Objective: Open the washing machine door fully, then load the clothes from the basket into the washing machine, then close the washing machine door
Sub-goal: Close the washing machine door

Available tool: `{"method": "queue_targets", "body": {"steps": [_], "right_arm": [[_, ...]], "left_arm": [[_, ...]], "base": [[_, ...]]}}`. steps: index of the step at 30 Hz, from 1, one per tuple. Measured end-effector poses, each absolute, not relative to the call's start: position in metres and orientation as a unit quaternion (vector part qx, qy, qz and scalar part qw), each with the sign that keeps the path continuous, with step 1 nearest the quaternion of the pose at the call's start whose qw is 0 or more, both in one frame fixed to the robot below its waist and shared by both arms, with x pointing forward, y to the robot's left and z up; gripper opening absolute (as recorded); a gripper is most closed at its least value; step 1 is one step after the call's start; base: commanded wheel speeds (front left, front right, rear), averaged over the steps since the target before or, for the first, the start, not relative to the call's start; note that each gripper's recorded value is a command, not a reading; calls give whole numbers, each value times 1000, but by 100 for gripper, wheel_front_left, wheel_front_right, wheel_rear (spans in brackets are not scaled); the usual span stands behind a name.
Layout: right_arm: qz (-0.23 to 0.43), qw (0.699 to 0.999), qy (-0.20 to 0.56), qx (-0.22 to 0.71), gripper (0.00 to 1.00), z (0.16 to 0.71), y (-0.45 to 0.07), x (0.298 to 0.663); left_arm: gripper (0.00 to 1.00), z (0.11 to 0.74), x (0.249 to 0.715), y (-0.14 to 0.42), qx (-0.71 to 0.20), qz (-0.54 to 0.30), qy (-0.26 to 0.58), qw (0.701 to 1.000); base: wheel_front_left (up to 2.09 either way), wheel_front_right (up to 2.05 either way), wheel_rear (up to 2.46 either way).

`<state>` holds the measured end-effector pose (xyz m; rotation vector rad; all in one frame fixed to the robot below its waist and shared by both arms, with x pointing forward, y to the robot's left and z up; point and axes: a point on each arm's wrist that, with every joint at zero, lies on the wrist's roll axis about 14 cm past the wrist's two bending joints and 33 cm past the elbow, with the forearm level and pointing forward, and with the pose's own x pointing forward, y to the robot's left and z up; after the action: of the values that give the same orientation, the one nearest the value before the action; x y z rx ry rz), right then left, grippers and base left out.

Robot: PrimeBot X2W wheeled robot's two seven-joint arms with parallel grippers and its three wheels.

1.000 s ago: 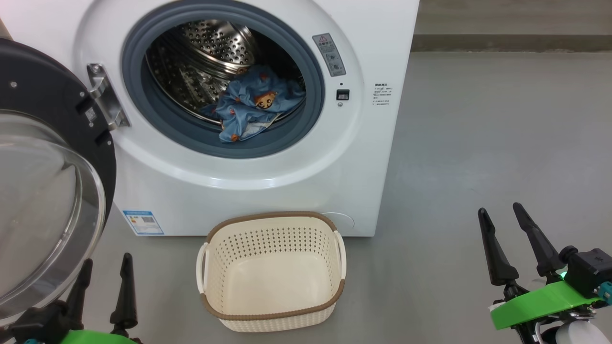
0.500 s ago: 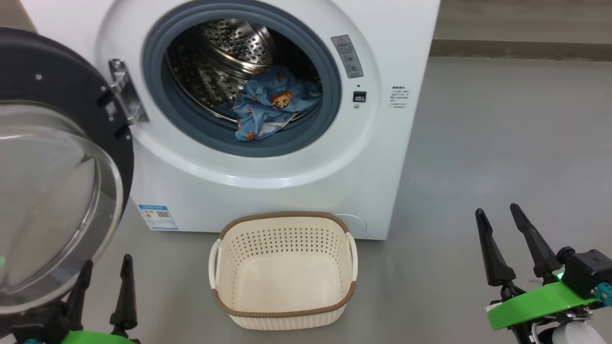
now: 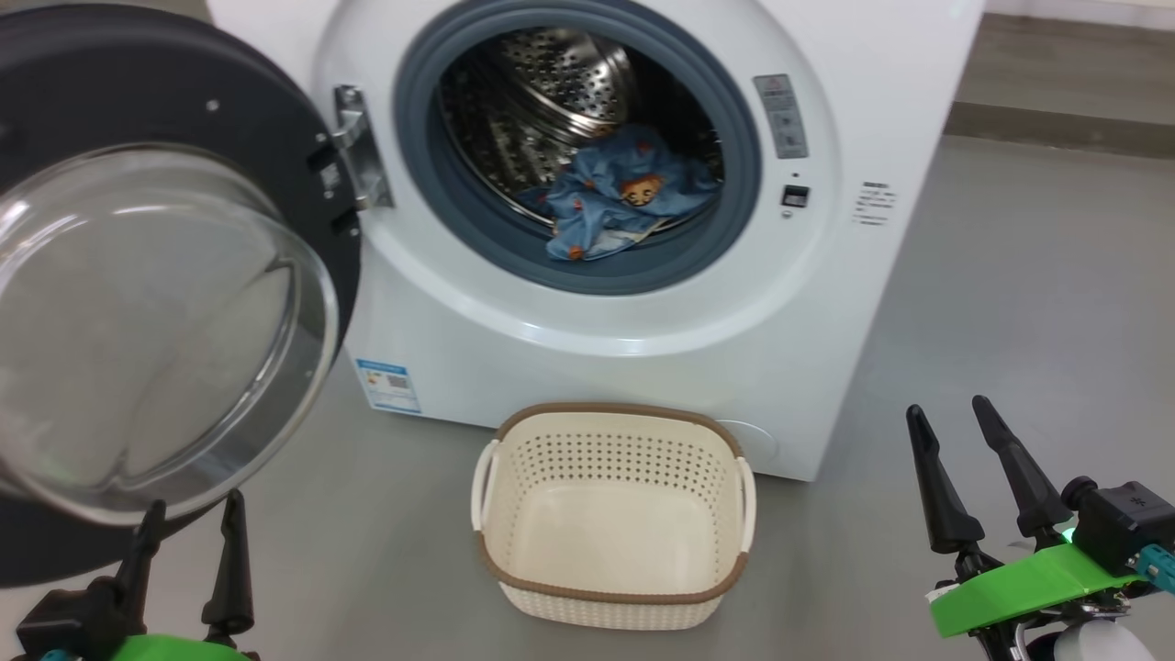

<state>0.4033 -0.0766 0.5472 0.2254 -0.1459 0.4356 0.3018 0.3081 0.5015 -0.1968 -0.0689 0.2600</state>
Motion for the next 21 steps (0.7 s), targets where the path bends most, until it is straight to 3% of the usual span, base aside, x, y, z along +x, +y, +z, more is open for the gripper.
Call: {"method": "queue_targets", "body": {"steps": [21], "right_arm": [[329, 935, -51, 119, 100, 545, 12, 403]], "left_arm": [[100, 503, 225, 364, -76, 259, -43, 962]], "base": [[0, 0, 0]]}}
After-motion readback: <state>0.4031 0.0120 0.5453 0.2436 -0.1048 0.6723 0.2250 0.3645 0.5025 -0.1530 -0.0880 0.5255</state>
